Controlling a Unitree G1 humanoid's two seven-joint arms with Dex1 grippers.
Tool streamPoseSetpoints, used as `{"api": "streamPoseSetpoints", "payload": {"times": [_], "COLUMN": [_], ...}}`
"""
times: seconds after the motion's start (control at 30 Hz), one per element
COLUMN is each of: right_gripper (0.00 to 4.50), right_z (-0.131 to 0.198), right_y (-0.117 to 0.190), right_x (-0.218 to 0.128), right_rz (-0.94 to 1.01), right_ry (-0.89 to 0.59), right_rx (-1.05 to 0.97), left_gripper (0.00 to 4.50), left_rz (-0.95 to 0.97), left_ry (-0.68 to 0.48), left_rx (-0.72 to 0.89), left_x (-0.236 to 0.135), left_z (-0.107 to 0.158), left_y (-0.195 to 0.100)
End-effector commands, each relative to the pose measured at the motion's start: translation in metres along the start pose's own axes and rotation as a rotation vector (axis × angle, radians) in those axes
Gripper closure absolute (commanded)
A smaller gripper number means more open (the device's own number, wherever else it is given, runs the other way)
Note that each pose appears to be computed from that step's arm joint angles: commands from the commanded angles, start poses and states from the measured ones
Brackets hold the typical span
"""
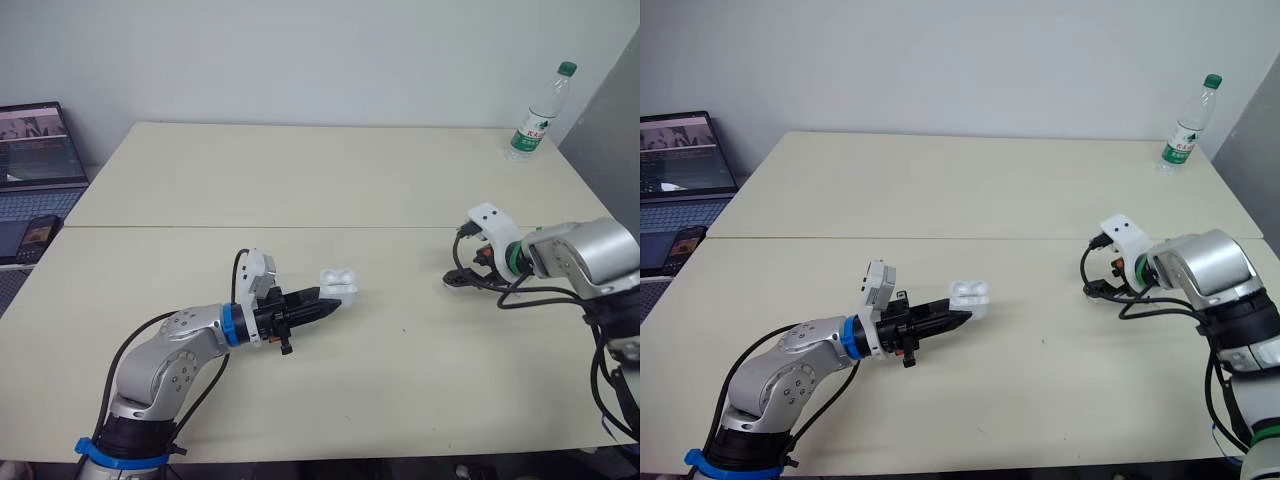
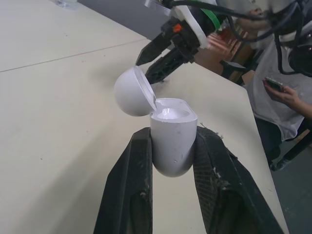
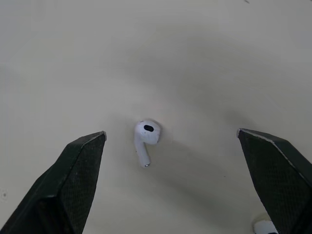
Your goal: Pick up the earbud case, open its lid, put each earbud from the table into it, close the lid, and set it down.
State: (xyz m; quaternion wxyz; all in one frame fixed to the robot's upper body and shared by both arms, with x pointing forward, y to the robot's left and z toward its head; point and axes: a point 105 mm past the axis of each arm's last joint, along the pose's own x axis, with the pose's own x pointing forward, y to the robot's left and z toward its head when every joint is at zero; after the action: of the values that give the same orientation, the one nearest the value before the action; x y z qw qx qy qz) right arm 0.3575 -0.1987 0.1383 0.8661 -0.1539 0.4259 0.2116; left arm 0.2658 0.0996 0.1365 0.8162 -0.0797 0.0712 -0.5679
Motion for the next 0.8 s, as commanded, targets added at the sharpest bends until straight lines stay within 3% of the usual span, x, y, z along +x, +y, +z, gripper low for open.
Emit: {"api": "streamPoseSetpoints", "payload": {"times": [0.03,0.33,0.8], "right_gripper": [0.0,0.0,0.0], "right_z": [0.001,-0.008,0.002], "right_y": [-0.004,-0.001,0.009], "right_x": [0.001,0.002,0.008], "right_rz": [-0.039,-0.076,-0.079], "right_ry": [0.065,0.194,0.193], "right_rx": [0.04,0.043,0.08], "left_gripper": [3.74,3.74,3.74], "left_rz": [-0.031,-0.017,-0.007], "left_ry": [-0.026,-0.035,-0.062], "left_rx": [0.041,0.042,0.031], "left_x": [0.005,0.005,0.014], "left_z": [0.01,0.008,0.004], "left_y": [-0.006,-0.007,-0.011]}}
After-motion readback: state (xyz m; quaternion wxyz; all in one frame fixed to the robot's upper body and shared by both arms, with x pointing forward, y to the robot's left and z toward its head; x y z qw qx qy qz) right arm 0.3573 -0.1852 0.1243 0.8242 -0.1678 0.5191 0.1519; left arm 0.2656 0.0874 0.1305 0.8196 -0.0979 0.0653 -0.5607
